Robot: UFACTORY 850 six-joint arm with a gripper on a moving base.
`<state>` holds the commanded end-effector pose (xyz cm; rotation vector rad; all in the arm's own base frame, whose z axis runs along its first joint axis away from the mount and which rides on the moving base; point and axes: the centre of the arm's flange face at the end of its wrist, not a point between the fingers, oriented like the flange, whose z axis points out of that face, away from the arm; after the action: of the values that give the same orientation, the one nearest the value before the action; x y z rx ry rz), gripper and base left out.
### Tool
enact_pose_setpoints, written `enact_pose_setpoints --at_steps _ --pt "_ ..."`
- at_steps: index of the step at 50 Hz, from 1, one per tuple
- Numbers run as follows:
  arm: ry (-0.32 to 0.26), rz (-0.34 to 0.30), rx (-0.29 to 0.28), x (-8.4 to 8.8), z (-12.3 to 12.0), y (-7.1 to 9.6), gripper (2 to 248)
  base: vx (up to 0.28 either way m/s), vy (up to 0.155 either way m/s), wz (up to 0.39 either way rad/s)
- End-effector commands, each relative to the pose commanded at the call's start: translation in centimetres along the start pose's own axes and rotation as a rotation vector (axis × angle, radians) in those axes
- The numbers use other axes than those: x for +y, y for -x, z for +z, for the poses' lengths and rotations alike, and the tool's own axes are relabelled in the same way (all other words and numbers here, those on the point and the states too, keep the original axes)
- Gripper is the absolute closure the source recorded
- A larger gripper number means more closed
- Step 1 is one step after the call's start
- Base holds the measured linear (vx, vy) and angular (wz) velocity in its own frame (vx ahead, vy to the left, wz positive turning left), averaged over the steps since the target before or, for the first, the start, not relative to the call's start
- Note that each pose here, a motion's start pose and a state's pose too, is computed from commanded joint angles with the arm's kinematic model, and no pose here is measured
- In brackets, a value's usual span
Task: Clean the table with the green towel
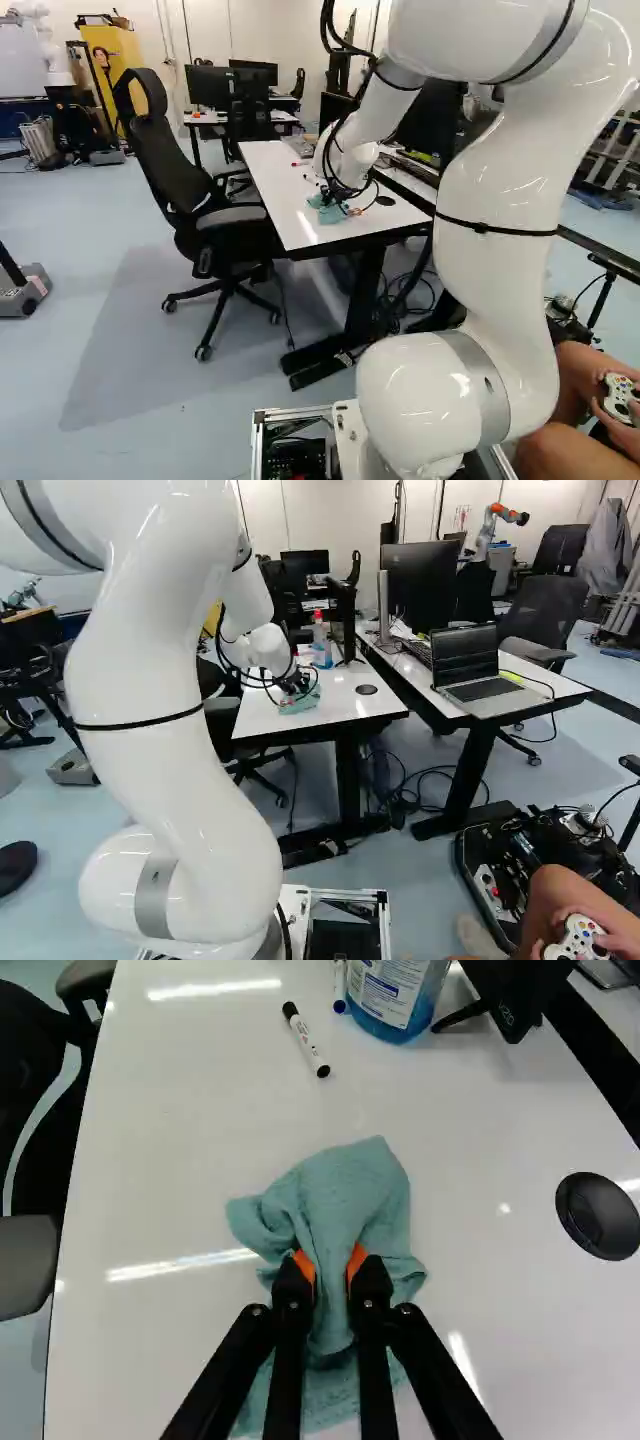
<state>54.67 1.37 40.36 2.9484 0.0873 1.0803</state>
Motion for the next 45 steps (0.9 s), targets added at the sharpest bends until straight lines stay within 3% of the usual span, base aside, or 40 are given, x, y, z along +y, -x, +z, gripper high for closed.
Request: enact_pose_setpoints --at_steps 21,45 --pt "-0.011 -0.014 0.023 -1.0 2.8 -2.9 197 0.000 0.000 0.000" --pt "-0.045 -0.053 0.046 -4.2 5.0 -5.2 197 0.000 0.000 0.000"
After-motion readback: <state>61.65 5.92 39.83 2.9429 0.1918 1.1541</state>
